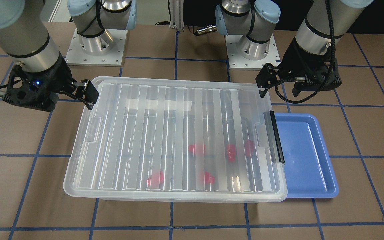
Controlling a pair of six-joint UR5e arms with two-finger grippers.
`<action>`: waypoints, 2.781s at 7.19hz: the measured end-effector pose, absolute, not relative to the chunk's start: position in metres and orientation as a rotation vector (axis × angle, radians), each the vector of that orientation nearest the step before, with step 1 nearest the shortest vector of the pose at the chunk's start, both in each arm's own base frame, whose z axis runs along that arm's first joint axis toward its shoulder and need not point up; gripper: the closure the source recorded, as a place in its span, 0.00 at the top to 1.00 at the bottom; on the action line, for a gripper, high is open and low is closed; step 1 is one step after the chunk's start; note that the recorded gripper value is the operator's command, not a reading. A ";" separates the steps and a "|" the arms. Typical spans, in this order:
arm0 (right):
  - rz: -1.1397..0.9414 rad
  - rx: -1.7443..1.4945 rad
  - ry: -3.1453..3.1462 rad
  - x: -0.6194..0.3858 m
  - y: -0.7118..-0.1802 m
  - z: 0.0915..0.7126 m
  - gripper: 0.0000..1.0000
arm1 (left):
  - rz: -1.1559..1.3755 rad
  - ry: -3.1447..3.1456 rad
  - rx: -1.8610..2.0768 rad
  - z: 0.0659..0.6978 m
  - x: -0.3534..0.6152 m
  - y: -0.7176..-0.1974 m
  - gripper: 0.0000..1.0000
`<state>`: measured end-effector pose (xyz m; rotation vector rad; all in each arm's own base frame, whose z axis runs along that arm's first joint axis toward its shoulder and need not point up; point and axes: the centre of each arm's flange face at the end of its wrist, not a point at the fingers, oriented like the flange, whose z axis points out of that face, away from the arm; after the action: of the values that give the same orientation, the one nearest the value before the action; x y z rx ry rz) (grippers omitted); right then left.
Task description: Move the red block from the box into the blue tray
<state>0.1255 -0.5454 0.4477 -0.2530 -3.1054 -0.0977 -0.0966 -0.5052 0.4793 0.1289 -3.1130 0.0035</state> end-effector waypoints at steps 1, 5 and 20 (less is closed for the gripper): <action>-0.104 -0.231 -3.106 0.125 -0.554 0.426 1.00 | 0.001 -3.121 0.130 0.479 -0.095 -0.505 1.00; -0.068 -0.107 -3.108 0.120 -0.561 0.363 1.00 | -0.006 -3.127 0.131 0.478 -0.095 -0.504 1.00; -0.083 0.057 -3.024 0.021 -0.563 0.347 1.00 | -0.023 -3.112 0.136 0.472 -0.093 -0.509 1.00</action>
<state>0.0210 -0.5628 0.3465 0.0570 -3.0236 -0.0828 -0.0925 -0.5093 0.4720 0.1356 -3.1125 -0.0235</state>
